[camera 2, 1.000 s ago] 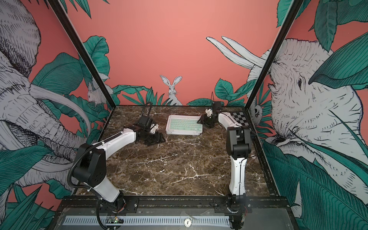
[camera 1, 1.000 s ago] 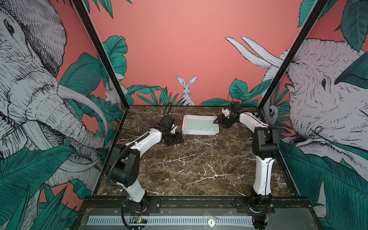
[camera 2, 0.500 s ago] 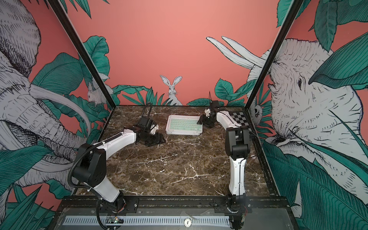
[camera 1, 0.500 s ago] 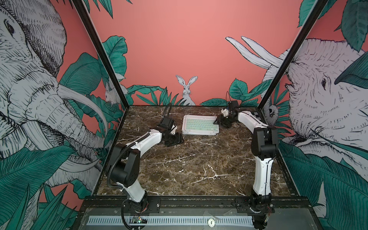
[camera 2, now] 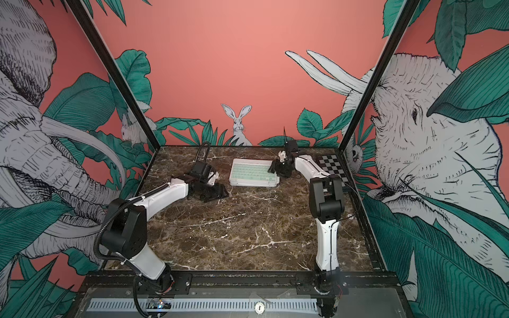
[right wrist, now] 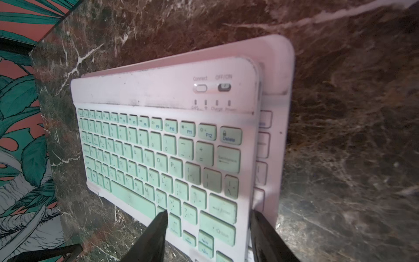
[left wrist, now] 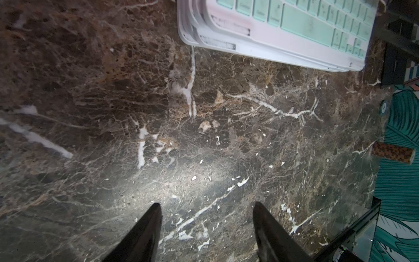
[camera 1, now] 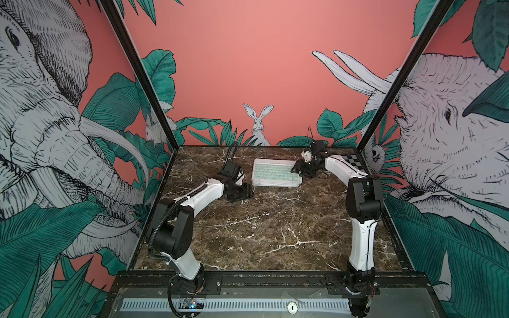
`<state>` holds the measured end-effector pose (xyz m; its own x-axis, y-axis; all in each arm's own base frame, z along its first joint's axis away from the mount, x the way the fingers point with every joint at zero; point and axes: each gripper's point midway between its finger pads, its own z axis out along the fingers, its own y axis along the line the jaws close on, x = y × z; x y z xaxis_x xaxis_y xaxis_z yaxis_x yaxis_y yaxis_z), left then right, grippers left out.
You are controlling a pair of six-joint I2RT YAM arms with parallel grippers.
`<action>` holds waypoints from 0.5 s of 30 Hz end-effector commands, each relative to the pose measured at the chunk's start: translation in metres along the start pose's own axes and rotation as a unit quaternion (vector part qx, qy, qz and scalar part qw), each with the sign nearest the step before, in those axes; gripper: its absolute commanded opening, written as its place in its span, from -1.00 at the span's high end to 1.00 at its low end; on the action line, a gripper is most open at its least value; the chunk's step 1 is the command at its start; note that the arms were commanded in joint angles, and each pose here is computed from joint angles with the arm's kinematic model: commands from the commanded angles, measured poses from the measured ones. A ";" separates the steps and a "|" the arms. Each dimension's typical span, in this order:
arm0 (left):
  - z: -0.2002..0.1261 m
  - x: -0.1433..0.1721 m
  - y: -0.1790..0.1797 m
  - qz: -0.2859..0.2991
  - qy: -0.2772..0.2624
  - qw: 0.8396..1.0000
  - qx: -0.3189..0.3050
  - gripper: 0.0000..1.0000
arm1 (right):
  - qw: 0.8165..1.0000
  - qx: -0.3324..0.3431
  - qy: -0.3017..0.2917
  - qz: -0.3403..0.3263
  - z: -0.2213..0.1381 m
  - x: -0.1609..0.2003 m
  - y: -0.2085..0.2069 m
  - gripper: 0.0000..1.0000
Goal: Stack the numeric keypads
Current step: Place the numeric keypad at the numeric keypad.
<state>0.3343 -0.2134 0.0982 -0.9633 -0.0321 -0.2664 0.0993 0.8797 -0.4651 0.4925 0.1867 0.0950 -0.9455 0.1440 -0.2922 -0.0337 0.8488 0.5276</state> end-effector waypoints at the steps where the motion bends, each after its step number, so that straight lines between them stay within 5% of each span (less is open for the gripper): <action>1: -0.013 -0.006 -0.009 0.009 -0.019 1.000 0.007 -0.32 | 1.000 -0.010 -0.019 -0.008 -0.004 -0.011 0.013 -0.16; 15: -0.032 -0.022 0.004 0.030 -0.074 0.996 -0.044 -0.32 | 0.997 0.032 -0.047 -0.056 -0.053 -0.002 0.007 -0.16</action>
<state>0.3407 -0.2047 0.1039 -0.9481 -0.0424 -0.3150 0.0997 0.9015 -0.4212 0.4822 0.1725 0.1084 -0.9337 0.1143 -0.3393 -0.0606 0.8835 0.4644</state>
